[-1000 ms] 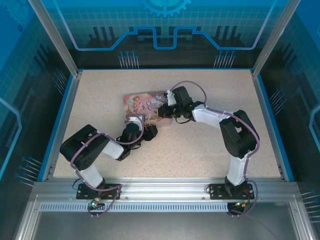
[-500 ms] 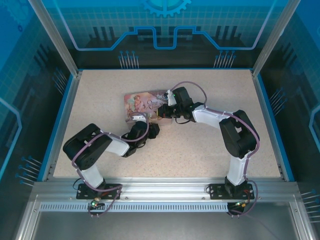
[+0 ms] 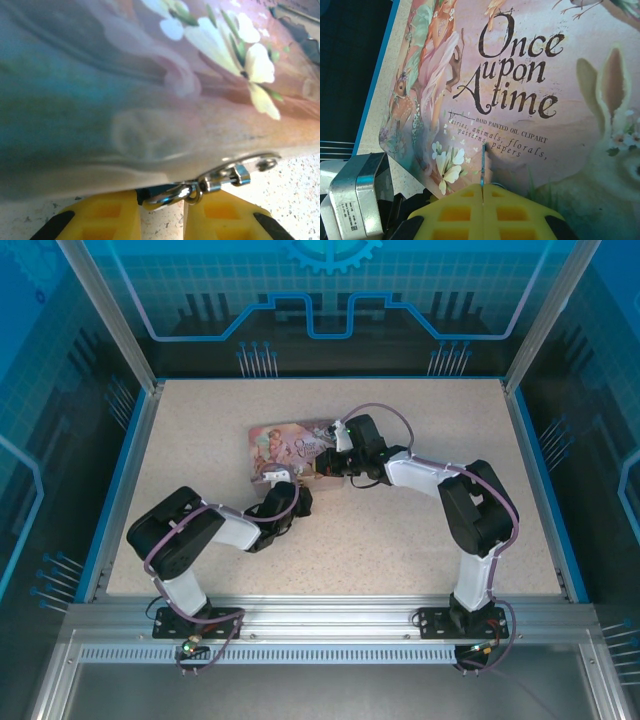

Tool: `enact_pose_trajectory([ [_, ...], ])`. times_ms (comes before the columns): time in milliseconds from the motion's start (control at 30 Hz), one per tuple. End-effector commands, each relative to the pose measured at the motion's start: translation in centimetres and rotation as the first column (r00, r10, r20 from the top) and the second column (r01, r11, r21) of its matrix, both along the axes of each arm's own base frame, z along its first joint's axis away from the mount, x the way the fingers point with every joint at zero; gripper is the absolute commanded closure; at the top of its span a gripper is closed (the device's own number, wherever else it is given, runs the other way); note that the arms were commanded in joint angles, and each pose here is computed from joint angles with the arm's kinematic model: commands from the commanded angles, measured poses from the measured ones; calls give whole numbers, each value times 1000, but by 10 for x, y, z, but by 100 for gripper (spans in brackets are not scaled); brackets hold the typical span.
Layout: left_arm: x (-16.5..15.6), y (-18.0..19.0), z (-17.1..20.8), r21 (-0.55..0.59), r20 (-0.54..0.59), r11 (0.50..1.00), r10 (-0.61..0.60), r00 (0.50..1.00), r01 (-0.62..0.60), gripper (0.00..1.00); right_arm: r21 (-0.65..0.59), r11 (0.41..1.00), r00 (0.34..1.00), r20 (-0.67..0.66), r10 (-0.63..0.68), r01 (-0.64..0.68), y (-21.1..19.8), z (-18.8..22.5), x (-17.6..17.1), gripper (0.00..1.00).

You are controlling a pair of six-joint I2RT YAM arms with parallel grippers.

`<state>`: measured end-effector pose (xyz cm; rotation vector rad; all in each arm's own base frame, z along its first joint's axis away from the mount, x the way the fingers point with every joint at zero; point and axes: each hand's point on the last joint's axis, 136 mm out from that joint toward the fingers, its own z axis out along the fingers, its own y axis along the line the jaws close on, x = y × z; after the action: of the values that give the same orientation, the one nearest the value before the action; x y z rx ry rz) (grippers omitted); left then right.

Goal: Unlock a padlock with a key

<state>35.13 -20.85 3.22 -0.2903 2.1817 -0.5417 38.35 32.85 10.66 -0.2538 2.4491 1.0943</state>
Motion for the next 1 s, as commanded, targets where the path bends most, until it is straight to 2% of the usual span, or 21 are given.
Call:
enact_pose_trajectory([
  [0,6,5,4,14,11,999,39,999,-39,84,-43,999,997,-80,-12,9,-12,-22,-13,100],
  [267,4,7,8,8,5,999,47,999,-47,84,-38,999,998,-62,-11,8,-13,-14,-15,100],
  [300,4,7,8,11,1,999,50,999,-50,81,-36,999,998,-58,-12,10,-14,-11,-15,100],
  [333,5,8,7,16,-5,998,56,998,-56,73,-38,999,998,-56,-14,12,-15,-11,-16,100],
  [433,6,10,5,31,-15,997,75,997,-75,67,-44,999,998,-61,-17,14,-15,-13,-15,100],
  [800,14,23,-3,105,-28,982,158,987,-155,61,-46,999,996,-84,-24,20,-15,-21,-15,100],
  [967,19,26,-7,145,-33,974,180,983,-173,61,-39,999,996,-86,-23,19,-14,-21,-15,100],
])
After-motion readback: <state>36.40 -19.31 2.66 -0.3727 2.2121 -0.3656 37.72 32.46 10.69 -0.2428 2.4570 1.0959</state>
